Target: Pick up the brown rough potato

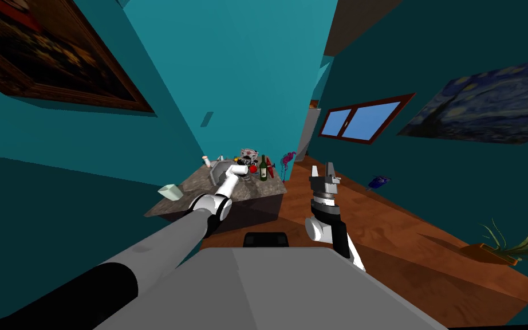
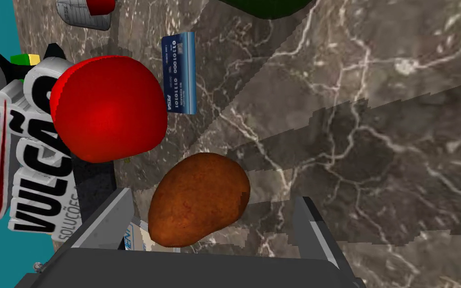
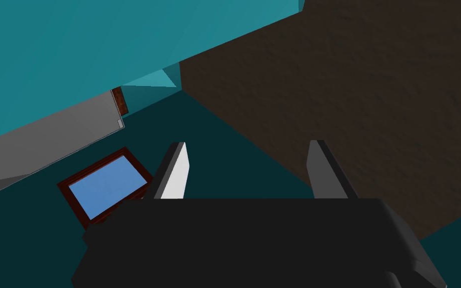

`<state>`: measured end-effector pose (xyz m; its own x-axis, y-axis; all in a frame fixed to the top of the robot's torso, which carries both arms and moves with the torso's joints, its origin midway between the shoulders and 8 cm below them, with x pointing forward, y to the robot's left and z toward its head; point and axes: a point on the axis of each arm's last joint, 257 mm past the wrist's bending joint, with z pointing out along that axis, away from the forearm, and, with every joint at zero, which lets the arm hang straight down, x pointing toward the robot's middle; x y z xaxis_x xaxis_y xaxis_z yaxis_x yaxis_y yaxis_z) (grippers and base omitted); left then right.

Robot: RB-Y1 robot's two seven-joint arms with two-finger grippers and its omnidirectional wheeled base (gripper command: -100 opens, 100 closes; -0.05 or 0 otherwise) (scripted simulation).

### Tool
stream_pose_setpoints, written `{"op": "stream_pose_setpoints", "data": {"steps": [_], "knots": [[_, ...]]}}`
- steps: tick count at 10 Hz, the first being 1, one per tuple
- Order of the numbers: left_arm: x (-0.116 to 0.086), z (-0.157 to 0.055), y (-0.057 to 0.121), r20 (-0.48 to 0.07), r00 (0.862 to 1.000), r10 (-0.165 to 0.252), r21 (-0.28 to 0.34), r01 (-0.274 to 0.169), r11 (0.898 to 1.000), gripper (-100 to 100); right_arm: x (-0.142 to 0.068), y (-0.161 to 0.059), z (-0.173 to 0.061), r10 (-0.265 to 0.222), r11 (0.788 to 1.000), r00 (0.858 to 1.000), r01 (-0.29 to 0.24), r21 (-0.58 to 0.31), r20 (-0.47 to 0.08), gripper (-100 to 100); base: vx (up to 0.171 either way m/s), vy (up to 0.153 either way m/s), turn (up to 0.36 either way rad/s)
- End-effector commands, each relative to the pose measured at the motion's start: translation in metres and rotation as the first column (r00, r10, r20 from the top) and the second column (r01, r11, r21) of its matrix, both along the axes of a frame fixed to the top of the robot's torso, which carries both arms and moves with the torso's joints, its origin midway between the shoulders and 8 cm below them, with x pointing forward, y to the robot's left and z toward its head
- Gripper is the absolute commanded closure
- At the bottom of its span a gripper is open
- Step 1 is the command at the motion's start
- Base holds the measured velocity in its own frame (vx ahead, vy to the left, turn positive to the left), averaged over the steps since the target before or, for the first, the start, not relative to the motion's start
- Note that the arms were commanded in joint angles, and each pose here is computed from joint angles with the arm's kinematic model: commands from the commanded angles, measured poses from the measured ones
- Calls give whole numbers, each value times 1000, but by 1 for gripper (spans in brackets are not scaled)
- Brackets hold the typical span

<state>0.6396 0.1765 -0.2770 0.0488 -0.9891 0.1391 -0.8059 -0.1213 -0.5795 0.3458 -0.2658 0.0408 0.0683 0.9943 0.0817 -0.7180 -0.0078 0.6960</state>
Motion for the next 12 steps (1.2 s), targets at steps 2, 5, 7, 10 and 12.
{"op": "stream_pose_setpoints", "data": {"steps": [2, 5, 7, 10, 12], "knots": [[-6, -1, -3, -72, 997, -4, 1, 4, 1000, -100, 0, 0, 0, 0, 1000, 1000, 0, 0, 0, 0, 46, -19, 67], [-21, -20, 2, -163, 987, 6, 8, -5, 1000, -100, 0, 0, 0, 0, 1000, 1000, 0, 0, 0, 0, 50, -4, 54], [-24, -16, 1, -194, 981, 4, 10, -2, 1000, -100, 0, 0, 0, 0, 1000, 1000, 0, 0, 0, 0, 51, -10, 65], [-35, -24, 5, -253, 967, 12, 15, -8, 1000, -100, 0, 0, 0, 0, 1000, 1000, 0, 0, 0, 0, 30, 3, 49], [-42, -26, 8, -291, 957, 17, 20, -11, 1000, -100, 0, 0, 0, 0, 1000, 1000, 0, 0, 0, 0, 61, 21, 82]]}}
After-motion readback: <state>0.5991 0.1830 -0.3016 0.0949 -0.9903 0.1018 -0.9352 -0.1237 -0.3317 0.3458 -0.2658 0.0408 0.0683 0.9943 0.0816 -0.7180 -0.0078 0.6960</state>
